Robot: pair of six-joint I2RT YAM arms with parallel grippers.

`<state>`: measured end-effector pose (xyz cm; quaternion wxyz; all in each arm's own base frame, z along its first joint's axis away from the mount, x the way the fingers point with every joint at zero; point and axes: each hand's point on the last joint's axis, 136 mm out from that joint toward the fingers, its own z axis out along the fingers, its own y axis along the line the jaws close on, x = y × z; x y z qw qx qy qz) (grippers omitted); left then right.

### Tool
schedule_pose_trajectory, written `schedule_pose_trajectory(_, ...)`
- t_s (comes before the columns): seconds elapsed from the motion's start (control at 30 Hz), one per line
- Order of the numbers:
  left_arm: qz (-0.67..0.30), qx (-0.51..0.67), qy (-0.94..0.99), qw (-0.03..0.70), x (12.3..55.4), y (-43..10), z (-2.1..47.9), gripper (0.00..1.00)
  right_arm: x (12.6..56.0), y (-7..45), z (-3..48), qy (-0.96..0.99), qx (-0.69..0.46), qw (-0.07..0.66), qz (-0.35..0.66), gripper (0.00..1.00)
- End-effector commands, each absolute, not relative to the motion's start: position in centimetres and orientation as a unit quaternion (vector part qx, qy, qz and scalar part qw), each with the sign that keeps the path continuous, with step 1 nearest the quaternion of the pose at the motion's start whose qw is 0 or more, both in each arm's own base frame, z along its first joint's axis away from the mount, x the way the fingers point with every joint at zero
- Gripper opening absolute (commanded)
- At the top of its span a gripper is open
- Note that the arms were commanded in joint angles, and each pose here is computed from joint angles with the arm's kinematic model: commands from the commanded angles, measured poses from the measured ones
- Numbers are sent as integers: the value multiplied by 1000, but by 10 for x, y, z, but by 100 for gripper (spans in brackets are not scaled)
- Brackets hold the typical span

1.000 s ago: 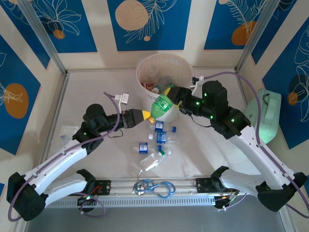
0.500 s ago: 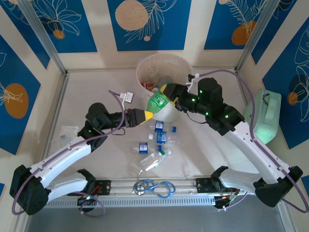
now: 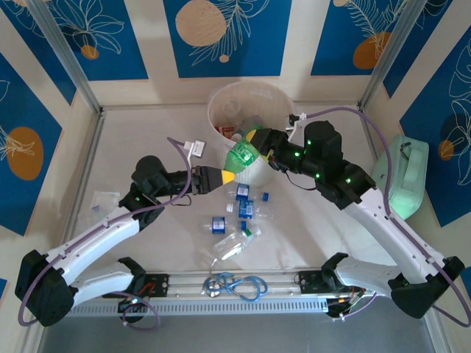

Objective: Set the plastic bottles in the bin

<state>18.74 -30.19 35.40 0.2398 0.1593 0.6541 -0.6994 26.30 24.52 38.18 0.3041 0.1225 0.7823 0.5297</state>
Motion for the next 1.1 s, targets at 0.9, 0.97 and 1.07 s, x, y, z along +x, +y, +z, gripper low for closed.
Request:
schedule_pose_trajectory(0.9,-532,110,756,364,308,-301,400,23,184,113,331,821,204,367,388,86)
schedule_pose_trajectory(0.97,-531,118,765,345,319,-312,395,23,181,109,327,823,208,367,382,86)
schedule_pose_trajectory(1.07,-529,115,777,321,334,-324,382,22,178,106,323,826,211,364,376,86)
